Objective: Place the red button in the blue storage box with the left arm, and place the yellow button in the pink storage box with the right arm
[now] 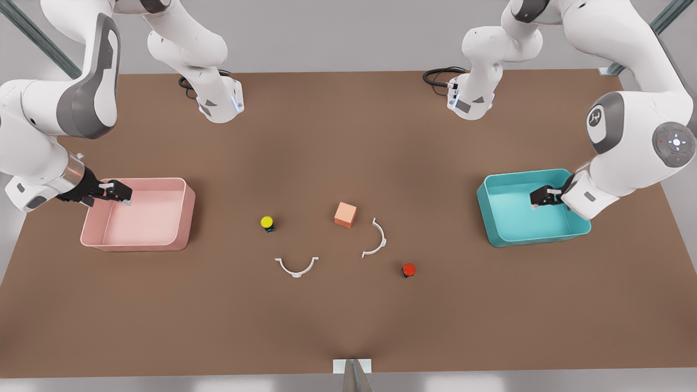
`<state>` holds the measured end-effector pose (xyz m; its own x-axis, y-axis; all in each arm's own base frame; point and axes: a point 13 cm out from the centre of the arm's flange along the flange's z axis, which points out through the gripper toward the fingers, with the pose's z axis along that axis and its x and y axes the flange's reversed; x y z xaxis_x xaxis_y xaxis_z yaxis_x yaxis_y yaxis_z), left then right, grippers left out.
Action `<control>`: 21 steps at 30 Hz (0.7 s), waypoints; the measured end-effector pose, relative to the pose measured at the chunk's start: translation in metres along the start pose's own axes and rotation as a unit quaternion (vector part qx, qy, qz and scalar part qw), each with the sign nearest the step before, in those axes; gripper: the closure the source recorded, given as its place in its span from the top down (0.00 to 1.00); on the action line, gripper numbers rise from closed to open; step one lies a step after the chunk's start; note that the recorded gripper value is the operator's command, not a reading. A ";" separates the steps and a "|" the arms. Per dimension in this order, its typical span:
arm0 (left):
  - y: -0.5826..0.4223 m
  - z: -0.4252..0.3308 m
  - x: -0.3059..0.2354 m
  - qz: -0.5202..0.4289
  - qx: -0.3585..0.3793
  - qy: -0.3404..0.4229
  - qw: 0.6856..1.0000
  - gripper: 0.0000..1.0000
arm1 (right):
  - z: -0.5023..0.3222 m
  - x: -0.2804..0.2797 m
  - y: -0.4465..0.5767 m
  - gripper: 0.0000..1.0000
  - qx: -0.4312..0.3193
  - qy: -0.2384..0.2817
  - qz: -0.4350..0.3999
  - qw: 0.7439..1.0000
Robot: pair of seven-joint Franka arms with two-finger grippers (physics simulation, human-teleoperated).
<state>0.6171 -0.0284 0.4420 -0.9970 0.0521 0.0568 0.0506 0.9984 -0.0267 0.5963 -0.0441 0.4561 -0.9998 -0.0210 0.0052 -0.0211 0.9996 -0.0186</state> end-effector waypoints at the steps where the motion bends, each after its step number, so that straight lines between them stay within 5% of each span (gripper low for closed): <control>1: 0.002 0.000 -0.002 -0.001 -0.001 -0.002 1.000 1.00 | 0.000 0.000 -0.001 1.00 0.000 -0.001 -0.001 1.000; 7: -0.094 0.072 -0.027 0.056 -0.005 0.019 0.998 1.00 | 0.005 -0.006 0.006 1.00 -0.003 -0.003 -0.011 1.000; 15: -0.236 0.227 -0.071 0.034 -0.007 -0.012 0.999 1.00 | 0.156 -0.076 0.164 1.00 -0.036 0.024 -0.117 0.992; 21: -0.288 0.296 -0.100 -0.032 0.012 -0.055 0.998 1.00 | 0.244 -0.038 0.251 1.00 -0.011 0.064 -0.151 0.986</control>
<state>0.6852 -0.3280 0.1486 -0.9986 -0.0155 -0.0505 -0.0129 0.9986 -0.0508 0.6281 0.2030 0.2071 -0.9387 -0.3176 0.1340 -0.3171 0.9480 0.0257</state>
